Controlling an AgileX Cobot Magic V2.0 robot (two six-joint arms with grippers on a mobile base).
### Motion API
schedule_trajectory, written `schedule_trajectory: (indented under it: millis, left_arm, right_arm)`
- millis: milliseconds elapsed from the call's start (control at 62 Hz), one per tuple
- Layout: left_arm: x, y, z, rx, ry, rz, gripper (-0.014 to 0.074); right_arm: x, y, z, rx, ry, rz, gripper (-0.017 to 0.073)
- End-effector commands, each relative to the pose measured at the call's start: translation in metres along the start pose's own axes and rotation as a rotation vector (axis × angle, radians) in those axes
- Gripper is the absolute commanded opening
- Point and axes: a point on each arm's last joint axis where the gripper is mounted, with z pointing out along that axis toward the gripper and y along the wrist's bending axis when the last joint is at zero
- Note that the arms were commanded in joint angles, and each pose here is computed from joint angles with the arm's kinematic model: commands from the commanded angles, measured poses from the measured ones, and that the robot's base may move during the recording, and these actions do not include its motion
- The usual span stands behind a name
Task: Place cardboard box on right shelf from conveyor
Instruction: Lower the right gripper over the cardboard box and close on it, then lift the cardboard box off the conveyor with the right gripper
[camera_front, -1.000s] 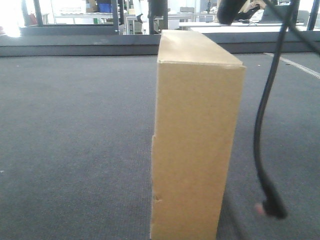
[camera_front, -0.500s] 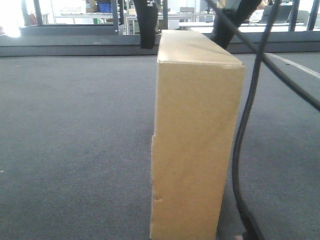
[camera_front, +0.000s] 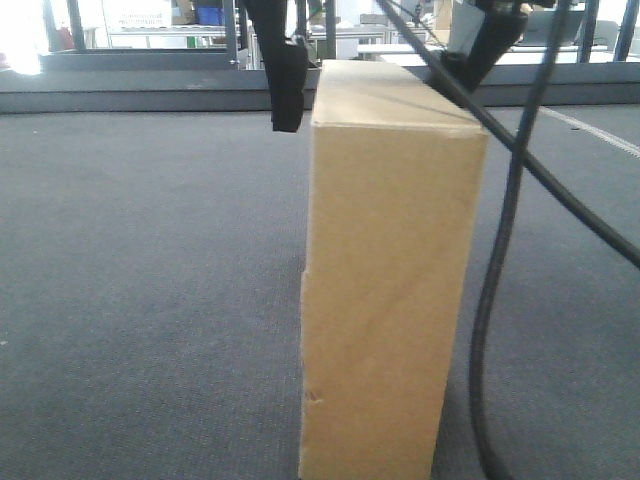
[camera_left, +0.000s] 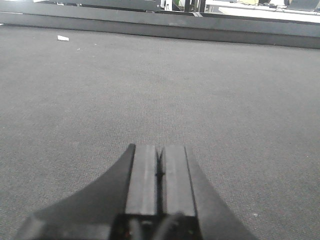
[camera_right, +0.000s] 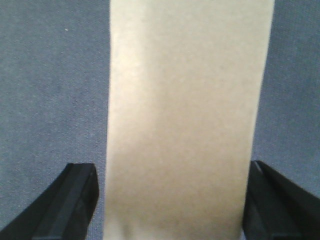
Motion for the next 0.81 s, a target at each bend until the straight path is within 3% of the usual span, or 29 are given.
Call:
schedule_trajectory:
  millis: [0, 97, 177, 387, 597, 790]
  left_arm:
    - [-0.005, 0.000, 0.000, -0.001, -0.085, -0.003, -0.0116]
    - [-0.005, 0.000, 0.000, -0.001, -0.085, -0.003, -0.0116]
    - [-0.005, 0.000, 0.000, -0.001, -0.085, -0.003, -0.0116]
    - [-0.005, 0.000, 0.000, -0.001, -0.085, -0.003, -0.0116]
    - [-0.005, 0.000, 0.000, -0.001, -0.085, -0.003, -0.0116]
    - [-0.005, 0.000, 0.000, -0.001, -0.085, -0.003, -0.0116]
  right_arm:
    - [0.003, -0.003, -0.023, -0.023, -0.028, -0.003, 0.0631]
    - [0.002, -0.003, -0.023, -0.020, -0.033, -0.003, 0.0606]
    - [0.002, -0.004, -0.023, -0.014, -0.039, -0.005, 0.0505]
    - [0.001, -0.005, -0.025, -0.010, -0.050, -0.006, 0.0035]
    - [-0.007, -0.025, -0.051, -0.037, -0.116, -0.034, 0.0054]
    - [-0.012, -0.055, -0.079, -0.056, -0.210, -0.165, 0.0054]
